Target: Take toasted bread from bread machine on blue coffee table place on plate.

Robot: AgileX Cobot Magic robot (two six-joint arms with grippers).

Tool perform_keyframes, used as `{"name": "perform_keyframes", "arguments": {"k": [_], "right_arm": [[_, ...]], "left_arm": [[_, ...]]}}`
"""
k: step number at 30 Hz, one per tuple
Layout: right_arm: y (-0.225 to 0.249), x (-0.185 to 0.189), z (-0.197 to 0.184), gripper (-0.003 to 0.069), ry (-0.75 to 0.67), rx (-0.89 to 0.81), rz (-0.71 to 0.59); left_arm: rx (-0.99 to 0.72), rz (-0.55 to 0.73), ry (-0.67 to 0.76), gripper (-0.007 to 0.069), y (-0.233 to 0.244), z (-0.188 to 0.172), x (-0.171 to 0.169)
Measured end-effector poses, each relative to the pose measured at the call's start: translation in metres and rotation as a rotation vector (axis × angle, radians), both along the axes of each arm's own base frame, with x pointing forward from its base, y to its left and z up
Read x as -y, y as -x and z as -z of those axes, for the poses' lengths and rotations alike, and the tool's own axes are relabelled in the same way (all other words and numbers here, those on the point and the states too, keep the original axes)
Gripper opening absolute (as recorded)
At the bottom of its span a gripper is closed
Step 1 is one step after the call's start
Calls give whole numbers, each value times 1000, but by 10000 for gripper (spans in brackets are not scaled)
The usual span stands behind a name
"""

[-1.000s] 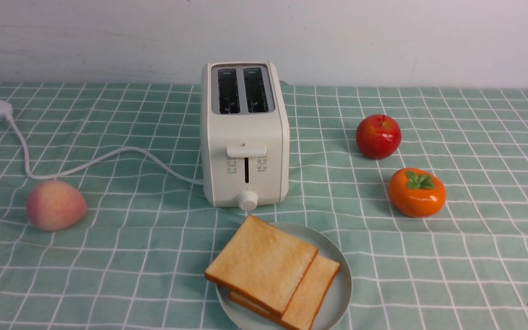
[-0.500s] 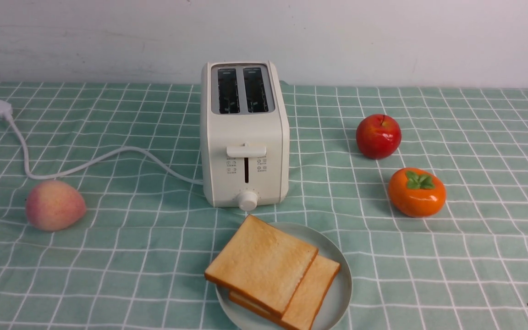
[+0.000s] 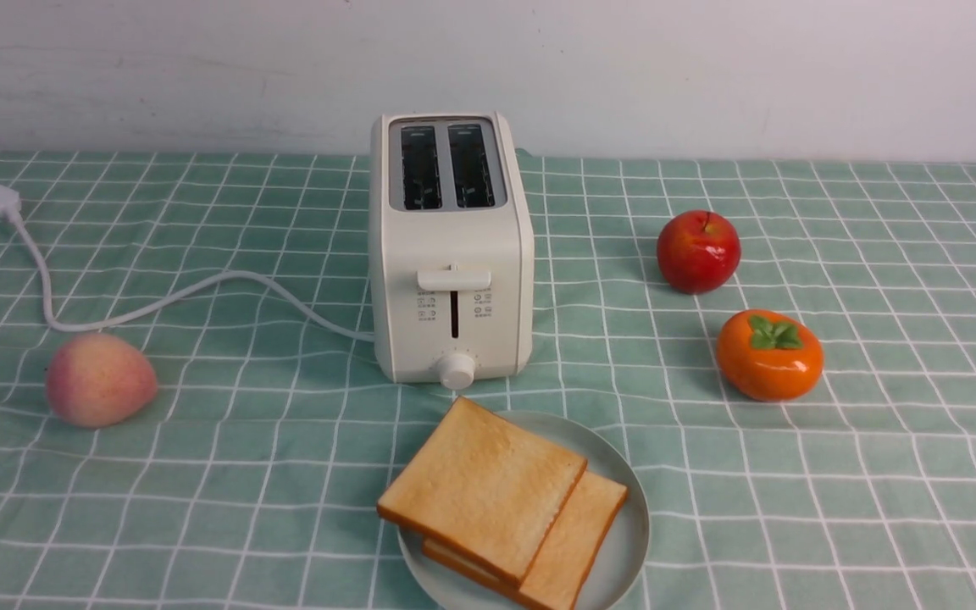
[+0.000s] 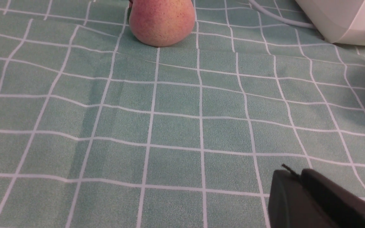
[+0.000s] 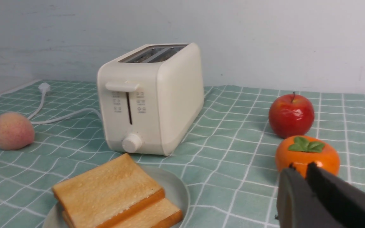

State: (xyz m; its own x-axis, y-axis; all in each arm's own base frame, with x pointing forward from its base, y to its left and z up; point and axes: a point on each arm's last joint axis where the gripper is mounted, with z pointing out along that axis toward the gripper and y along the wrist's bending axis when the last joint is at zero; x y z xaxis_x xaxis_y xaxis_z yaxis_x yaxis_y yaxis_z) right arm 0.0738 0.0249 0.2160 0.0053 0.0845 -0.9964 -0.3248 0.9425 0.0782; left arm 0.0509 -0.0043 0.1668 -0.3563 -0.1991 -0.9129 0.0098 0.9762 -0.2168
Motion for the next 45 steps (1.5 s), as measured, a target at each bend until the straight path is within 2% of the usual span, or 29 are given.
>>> {"name": "perform_keyframes", "arguments": {"k": [10, 14, 22, 32, 36, 41, 45], "right_arm": [[4, 33, -6, 79, 6, 85, 438], [6, 41, -6, 85, 11, 89, 558], [5, 36, -7, 95, 5, 90, 484], [5, 36, -4, 105, 7, 63, 478], [5, 34, 7, 106, 19, -60, 459], [16, 28, 33, 111, 47, -318, 403], [23, 26, 41, 120, 62, -365, 387]], "left_arm": [[1, 0, 0, 54, 0, 0, 0], [1, 0, -1, 57, 0, 0, 0], [1, 0, -1, 69, 0, 0, 0], [1, -2, -3, 71, 0, 0, 0], [1, -2, -3, 71, 0, 0, 0], [2, -2, -4, 71, 0, 0, 0], [1, -3, -3, 71, 0, 0, 0]]}}
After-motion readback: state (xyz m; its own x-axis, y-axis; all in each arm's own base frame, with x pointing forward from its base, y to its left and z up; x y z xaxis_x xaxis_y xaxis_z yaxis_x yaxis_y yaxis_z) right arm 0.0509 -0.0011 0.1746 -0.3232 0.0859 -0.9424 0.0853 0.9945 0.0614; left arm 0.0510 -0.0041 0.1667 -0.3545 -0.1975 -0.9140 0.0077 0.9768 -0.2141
